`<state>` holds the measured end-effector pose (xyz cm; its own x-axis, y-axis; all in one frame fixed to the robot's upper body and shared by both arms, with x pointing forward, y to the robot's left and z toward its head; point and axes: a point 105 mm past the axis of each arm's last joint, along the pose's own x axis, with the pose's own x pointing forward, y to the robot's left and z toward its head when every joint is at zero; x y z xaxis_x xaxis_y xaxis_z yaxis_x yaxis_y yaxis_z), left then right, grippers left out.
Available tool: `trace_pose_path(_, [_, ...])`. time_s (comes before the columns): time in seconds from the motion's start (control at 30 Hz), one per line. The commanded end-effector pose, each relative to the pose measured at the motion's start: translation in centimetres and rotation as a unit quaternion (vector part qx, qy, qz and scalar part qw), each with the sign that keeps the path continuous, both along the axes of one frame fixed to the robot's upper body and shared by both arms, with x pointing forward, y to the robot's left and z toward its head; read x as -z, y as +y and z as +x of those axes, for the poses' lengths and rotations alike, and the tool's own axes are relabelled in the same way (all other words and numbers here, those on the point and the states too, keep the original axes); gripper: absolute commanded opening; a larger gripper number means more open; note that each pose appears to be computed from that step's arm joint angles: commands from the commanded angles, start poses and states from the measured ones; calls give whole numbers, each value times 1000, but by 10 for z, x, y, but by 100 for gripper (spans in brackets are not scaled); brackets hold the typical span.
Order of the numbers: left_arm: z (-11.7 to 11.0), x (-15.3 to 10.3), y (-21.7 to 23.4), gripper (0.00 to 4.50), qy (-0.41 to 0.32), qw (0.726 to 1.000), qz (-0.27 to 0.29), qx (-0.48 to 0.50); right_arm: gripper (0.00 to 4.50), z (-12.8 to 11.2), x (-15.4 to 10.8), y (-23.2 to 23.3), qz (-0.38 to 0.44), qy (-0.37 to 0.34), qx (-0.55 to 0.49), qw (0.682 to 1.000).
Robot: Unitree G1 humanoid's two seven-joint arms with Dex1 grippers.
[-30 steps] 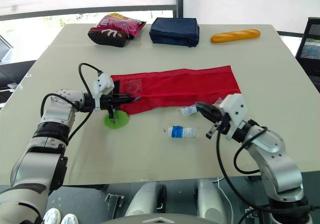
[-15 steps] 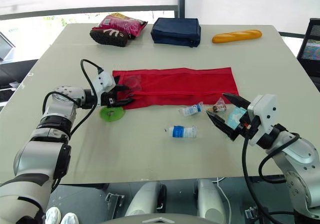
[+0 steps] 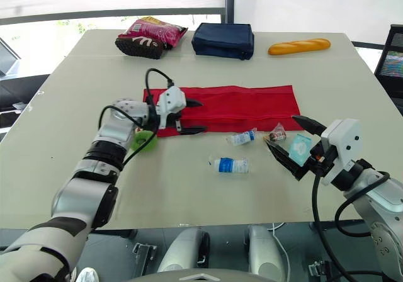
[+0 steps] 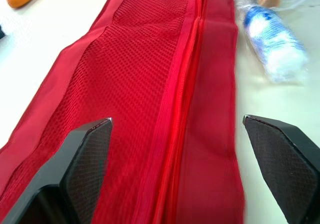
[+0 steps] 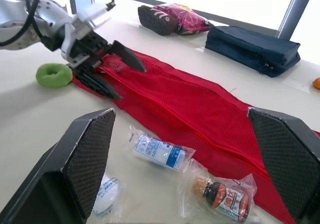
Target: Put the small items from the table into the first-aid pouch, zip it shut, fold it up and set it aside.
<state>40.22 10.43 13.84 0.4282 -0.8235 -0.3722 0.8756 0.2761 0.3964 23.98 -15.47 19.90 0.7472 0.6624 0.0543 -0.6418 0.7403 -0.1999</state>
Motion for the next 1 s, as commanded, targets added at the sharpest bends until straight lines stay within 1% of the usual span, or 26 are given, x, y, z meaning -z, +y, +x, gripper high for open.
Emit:
trace_pose_path(0.03, [13,-10,-14,445,-32,999,1,-21,450,-4,-14,7,-5,-25,-8,1000])
trace_pose_path(0.17, [27,-4,-19,445,-48,997,26,-59,450,-4,-17,8,-3,-26,-2,1000])
trace_pose_path(0.27, [32,-2,-20,445,-62,995,43,-72,450,-4,-17,8,-4,-26,2,1000])
trace_pose_path(0.3, [33,-3,-21,395,-66,994,43,-73,450,-4,-18,8,-5,-27,5,1000])
trace_pose_path(0.33, [34,-4,-21,374,-69,994,42,-73,450,-5,-18,8,-6,-27,7,1000])
trace_pose_path(0.37, [33,-5,-23,340,-70,994,39,-69,450,-6,-18,8,-6,-27,9,1000])
trace_pose_path(0.43, [31,-4,-25,251,-68,995,35,-57,450,-8,-17,8,-7,-26,12,1000])
trace_pose_path(0.47, [30,-4,-27,224,-65,996,32,-49,450,-9,-17,8,-7,-25,13,1000])
trace_pose_path(0.5, [28,-3,-28,166,-64,997,31,-41,450,-9,-17,9,-7,-25,14,1000])
trace_pose_path(0.53, [25,-2,-29,131,-61,997,33,-31,450,-10,-16,8,-9,-24,15,1000])
trace_pose_path(0.57, [24,0,-29,58,-58,998,32,-23,450,-11,-16,8,-11,-24,17,1000])
trace_pose_path(0.6, [22,2,-28,27,-55,998,34,-18,450,-12,-15,8,-15,-23,17,999])
trace_pose_path(0.73, [21,5,-24,27,-46,998,32,-21,450,-15,-14,7,-28,-17,10,999])
trace_pose_path(0.83, [20,6,-23,27,-38,999,24,-23,450,-18,-11,13,-39,0,-23,999])
trace_pose_path(0.93, [18,9,-21,27,-34,999,28,-18,450,-30,3,27,-73,52,-107,990])
trace_pose_path(1.0, [18,10,-21,27,-32,999,28,-16,450,-29,15,31,-104,73,-137,982])
